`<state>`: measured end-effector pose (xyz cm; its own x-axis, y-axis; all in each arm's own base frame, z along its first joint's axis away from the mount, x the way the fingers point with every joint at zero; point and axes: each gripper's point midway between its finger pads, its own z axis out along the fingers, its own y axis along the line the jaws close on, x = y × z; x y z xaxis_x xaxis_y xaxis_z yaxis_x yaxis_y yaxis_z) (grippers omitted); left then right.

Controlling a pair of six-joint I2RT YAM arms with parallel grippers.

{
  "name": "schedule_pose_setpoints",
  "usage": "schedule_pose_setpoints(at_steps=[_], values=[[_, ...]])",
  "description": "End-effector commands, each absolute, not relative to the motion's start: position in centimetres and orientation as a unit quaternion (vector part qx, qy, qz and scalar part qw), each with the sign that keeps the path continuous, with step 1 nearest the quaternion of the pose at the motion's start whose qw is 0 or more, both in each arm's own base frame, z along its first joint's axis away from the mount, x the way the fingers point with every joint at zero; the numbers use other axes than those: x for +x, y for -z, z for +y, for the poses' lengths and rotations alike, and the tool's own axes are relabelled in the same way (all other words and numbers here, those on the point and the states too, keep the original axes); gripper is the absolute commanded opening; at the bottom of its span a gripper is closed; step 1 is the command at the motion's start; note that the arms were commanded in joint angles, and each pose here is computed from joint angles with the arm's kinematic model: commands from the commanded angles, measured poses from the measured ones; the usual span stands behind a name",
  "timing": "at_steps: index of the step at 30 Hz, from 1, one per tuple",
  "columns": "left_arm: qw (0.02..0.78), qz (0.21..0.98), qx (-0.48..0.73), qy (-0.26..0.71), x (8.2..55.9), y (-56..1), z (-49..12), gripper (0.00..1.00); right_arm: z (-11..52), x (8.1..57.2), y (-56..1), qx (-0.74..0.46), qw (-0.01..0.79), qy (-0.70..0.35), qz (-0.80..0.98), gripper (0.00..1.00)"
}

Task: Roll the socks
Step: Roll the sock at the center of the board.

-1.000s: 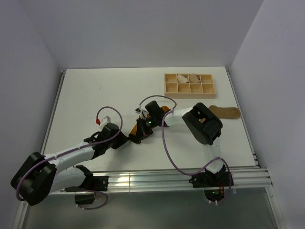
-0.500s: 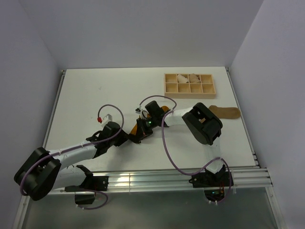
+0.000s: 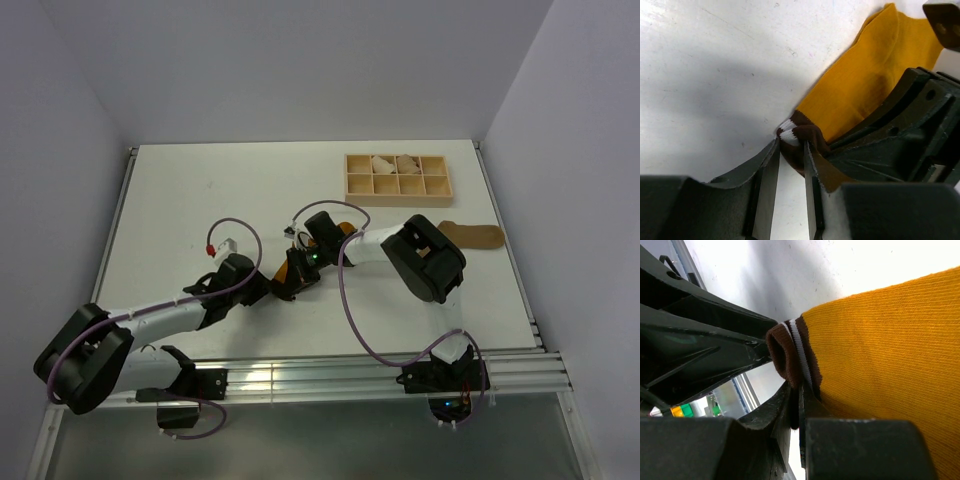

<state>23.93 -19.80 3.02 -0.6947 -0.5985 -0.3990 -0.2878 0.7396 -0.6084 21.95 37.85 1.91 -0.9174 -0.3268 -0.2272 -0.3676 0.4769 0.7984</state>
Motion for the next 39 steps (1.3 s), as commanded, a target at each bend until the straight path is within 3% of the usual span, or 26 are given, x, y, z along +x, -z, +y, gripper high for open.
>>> schedule_pose_setpoints(at_steps=[1,22,34,39], values=[[0.332,0.862,-0.253,0.289,25.5,-5.8,-20.6,0.32,37.2,21.9,0.0,-0.195,0.016,-0.45,0.871,0.02],[0.333,0.861,-0.262,0.282,26.4,-5.4,-20.9,0.34,37.2,21.9,0.4,-0.195,0.012,-0.446,0.873,0.02],[0.299,0.887,-0.26,0.239,26.1,-2.8,-20.9,0.23,37.0,21.9,0.5,-0.197,0.015,-0.44,0.876,0.03],[0.281,0.895,-0.268,0.22,25.3,-1.5,-20.4,0.18,37.0,22.4,-0.2,-0.199,0.035,-0.437,0.876,0.11]])
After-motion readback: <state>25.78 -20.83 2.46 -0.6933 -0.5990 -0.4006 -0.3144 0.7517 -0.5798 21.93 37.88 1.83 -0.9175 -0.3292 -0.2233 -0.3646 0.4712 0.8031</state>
